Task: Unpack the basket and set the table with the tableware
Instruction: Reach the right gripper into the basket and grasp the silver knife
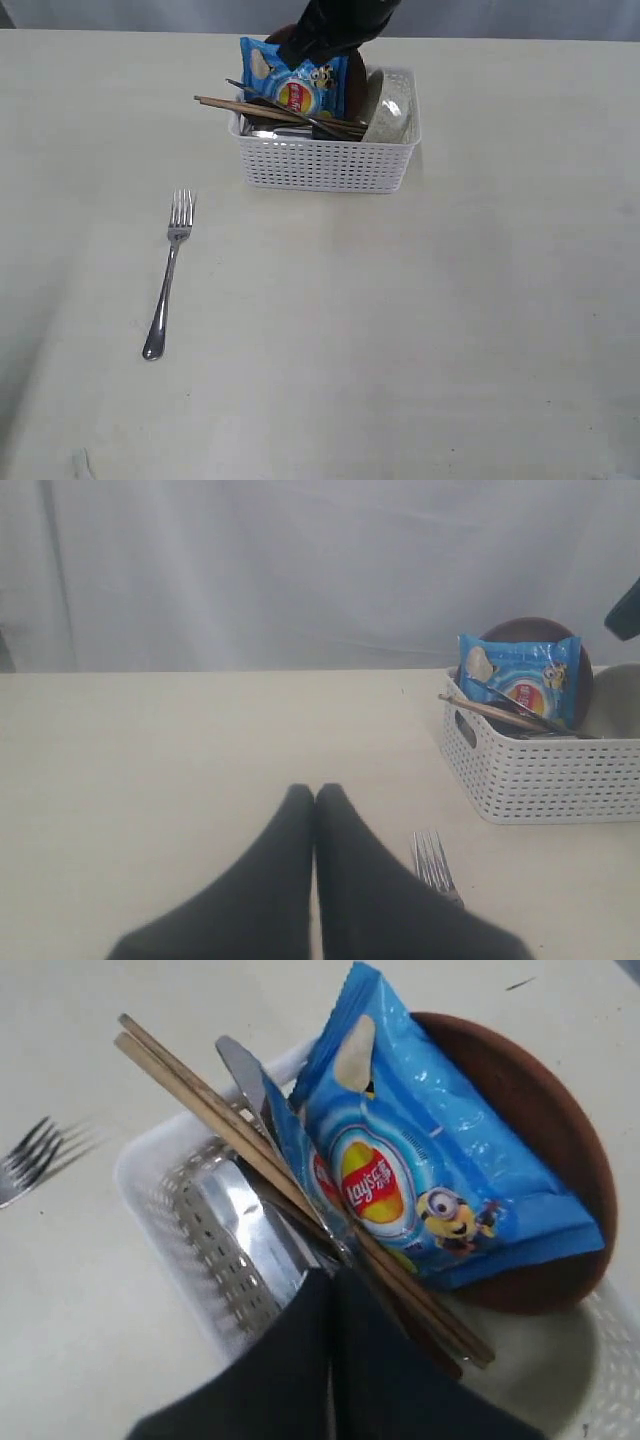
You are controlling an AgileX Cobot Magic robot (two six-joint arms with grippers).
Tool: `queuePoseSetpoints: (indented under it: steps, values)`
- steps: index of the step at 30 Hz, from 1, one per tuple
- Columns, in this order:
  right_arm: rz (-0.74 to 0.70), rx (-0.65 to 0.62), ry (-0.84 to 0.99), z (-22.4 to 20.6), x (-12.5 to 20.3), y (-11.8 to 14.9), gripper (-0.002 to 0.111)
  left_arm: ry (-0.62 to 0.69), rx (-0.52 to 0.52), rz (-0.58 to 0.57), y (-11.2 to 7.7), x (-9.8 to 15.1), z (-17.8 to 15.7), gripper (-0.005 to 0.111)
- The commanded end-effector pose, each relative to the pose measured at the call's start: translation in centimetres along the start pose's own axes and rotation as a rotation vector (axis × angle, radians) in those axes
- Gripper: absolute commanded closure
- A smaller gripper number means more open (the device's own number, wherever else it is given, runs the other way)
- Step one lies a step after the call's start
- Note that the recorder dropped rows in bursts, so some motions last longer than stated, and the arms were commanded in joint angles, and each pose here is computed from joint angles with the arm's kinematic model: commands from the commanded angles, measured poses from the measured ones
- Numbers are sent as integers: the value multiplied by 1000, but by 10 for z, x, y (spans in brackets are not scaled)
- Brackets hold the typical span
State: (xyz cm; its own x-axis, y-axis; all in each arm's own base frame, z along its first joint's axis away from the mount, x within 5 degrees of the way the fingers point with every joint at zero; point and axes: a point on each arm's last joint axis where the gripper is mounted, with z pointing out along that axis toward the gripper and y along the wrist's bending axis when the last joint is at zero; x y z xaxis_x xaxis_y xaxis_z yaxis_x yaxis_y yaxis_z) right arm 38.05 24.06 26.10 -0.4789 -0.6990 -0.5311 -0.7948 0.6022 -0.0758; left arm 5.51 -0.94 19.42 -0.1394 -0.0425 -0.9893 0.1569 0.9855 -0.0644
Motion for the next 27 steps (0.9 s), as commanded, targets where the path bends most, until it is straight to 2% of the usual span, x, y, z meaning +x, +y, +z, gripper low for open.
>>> queuePoseSetpoints:
  steps: [1,6,8,15,27]
  values:
    - [-21,-22,79,28,-7,-5,103,-7,2,-4,0,0,0,107]
    - [-50,-27,73,47,-21,-2,72,-7,2,-4,0,0,0,107]
    - [-69,-24,60,52,-26,4,68,-7,2,-4,0,0,0,107]
    - [-180,20,6,68,-40,32,72,-7,2,-4,0,0,0,107]
    - [-200,71,-40,101,-37,27,74,-7,2,-4,0,0,0,107]
